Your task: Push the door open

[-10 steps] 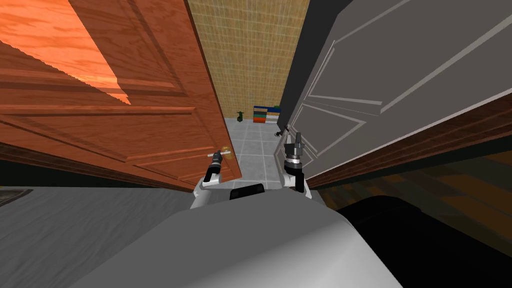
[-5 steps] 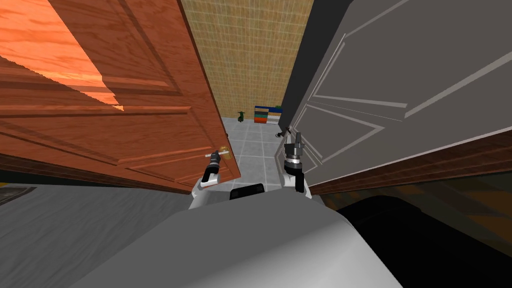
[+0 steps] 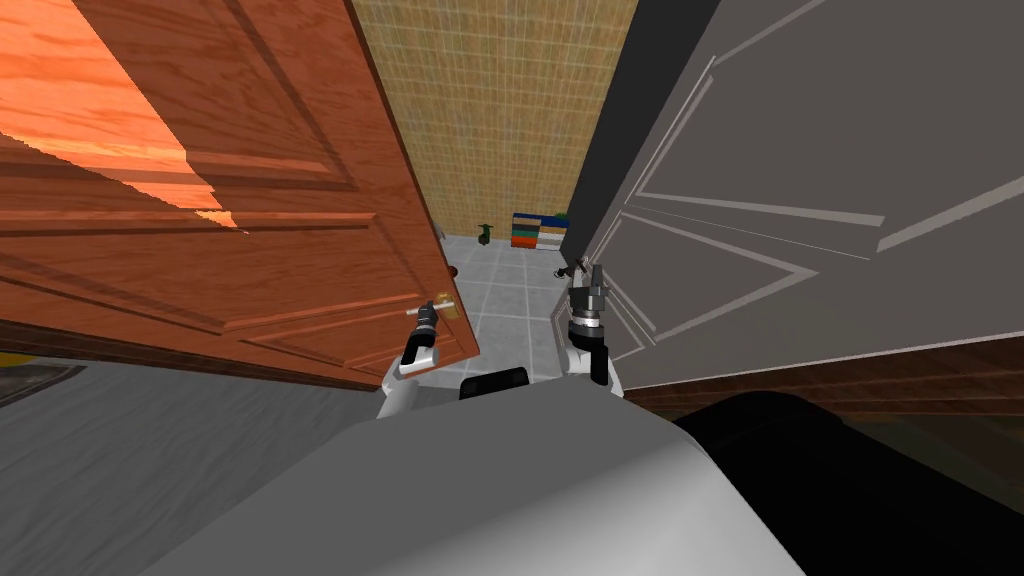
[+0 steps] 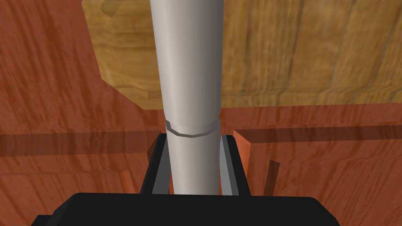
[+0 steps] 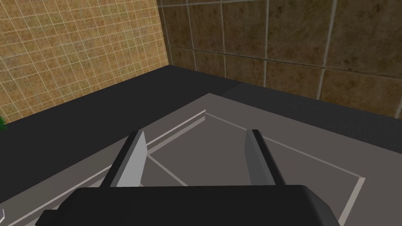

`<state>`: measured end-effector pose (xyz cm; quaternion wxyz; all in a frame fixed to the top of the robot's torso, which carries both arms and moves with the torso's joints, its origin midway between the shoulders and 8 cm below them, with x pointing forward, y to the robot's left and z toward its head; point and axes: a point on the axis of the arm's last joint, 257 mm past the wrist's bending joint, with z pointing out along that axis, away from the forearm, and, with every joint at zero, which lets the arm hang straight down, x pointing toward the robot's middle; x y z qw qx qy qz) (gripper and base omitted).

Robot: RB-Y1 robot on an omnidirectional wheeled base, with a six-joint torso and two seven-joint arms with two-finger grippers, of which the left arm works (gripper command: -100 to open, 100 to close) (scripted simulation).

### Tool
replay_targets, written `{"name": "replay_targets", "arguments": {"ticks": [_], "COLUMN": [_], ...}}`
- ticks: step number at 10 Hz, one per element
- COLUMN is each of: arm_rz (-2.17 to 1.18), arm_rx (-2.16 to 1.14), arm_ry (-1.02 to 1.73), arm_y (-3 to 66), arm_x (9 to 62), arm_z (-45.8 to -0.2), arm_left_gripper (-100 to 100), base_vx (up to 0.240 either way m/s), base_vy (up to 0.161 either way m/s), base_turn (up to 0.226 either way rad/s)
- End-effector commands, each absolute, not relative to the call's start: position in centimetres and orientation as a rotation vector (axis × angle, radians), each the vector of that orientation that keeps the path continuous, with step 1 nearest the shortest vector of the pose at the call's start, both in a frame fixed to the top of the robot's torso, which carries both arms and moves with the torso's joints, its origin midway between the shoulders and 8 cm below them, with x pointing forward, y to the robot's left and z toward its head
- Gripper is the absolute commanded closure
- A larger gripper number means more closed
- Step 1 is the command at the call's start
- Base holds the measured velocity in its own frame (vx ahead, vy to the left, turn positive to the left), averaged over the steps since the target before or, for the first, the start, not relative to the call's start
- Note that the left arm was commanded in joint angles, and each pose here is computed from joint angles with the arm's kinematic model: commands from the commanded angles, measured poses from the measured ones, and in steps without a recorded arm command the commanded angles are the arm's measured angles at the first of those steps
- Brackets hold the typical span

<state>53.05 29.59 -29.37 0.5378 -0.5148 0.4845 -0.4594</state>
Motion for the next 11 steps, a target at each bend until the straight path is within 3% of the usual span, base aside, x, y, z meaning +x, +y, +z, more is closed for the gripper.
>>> {"name": "replay_targets", "arguments": {"ticks": [1, 8, 11], "arm_rz": [-1.074, -1.049, -1.018], "arm_rx": [-1.228, -1.304, -1.307], "arm_ry": [1.122, 1.049, 1.033], "arm_y": [31.4, 33.2, 35.2], "arm_x": [53.1, 52.8, 52.2], "arm_z": [-28.6, -29.3, -29.3], "arm_left_gripper": [100, 100, 100], "base_vx": [0.136, 0.179, 0.121], "base_vy": [-0.078, -0.101, -0.020], "base_turn": [0.091, 0.086, -0.003]}}
